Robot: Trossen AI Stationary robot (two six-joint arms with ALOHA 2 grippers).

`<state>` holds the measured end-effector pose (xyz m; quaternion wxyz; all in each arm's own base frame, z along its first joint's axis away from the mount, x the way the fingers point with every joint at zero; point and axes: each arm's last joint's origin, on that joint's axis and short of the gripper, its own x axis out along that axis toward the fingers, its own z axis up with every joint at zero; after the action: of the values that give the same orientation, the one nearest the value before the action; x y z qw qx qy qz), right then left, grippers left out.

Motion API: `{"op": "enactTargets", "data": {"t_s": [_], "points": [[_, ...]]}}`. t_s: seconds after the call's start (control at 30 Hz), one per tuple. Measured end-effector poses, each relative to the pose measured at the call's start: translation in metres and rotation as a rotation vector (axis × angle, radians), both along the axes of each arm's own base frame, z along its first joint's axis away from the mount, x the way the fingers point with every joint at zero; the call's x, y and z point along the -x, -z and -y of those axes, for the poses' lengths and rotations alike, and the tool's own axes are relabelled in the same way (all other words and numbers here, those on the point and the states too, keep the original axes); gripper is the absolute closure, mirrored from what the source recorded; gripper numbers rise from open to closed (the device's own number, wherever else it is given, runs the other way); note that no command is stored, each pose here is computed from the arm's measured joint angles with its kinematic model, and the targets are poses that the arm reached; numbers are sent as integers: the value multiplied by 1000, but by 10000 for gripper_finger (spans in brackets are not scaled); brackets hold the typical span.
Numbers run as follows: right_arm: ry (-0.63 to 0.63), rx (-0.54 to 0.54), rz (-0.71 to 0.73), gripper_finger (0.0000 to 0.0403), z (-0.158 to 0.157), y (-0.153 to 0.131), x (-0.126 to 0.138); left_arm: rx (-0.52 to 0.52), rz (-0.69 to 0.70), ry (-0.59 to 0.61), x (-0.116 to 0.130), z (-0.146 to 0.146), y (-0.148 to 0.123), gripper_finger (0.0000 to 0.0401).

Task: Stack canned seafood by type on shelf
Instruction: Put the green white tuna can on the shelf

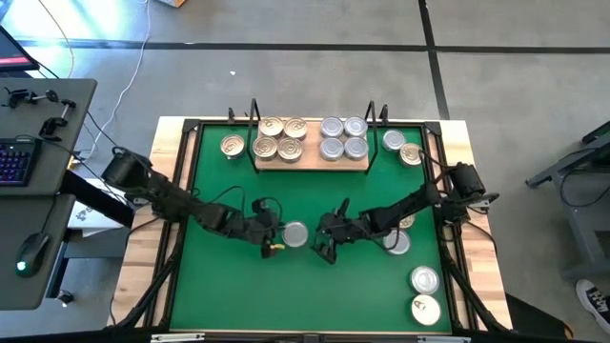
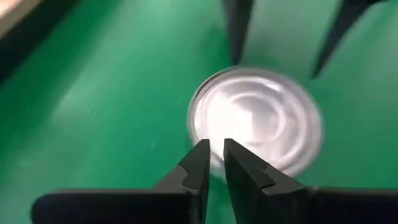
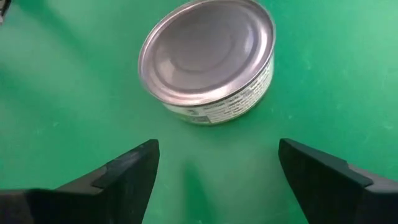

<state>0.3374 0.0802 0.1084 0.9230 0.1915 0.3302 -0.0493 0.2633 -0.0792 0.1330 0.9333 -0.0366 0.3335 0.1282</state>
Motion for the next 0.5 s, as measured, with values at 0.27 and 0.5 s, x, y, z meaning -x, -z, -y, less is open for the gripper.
{"op": "enactTargets", "data": {"t_s": [0.27,0.5], "points": [[-25,66,-55,80,-23,-14,18,12,-15,-80,-8,-6,18,398],[-110,334,71,80,-51,-34,28,-2,-20,-66,-8,-6,21,400]]}}
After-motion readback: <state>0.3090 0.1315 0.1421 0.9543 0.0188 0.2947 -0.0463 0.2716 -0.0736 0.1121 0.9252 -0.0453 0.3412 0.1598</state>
